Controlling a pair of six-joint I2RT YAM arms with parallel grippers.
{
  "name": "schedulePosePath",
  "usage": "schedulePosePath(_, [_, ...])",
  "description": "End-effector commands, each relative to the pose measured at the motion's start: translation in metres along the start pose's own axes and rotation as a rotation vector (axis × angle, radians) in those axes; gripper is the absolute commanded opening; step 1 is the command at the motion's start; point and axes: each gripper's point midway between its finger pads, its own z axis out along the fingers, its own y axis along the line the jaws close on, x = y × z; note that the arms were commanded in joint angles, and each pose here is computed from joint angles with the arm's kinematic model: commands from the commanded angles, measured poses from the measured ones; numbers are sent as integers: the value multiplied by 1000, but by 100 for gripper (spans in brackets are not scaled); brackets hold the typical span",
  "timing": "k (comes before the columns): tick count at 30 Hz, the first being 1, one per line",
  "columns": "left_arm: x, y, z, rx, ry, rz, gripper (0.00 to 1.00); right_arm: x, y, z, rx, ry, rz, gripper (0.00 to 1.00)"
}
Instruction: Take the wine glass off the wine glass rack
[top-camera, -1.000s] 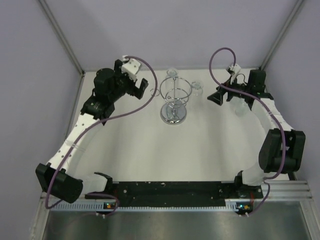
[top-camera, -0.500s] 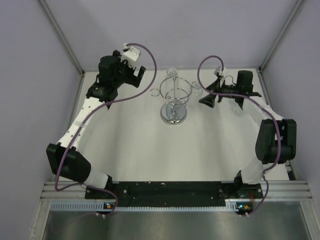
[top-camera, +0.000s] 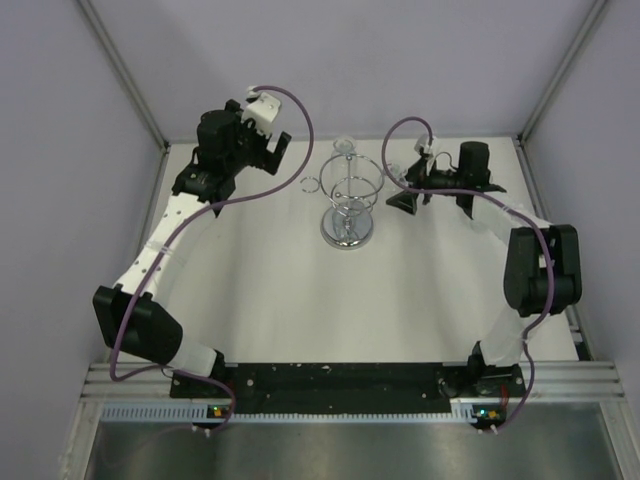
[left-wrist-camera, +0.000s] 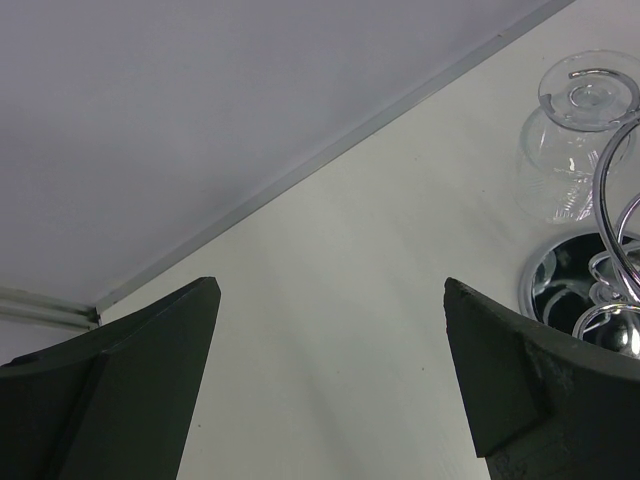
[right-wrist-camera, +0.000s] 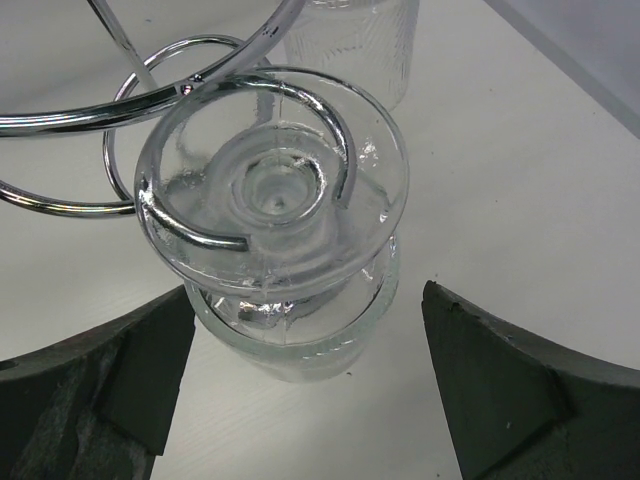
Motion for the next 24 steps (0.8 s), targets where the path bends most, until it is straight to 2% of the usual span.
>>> schedulePosePath(1, [-22, 11, -6, -30, -58, 21, 99, -23, -7, 9, 0, -50, -83, 92])
schedulePosePath(15, [-21, 9, -6, -19, -57, 33, 99, -22, -6, 12, -13, -58, -74, 81])
schedulePosePath(24, [-19, 6, -7, -2, -57, 36, 99, -26, -2, 10, -15, -64, -74, 59])
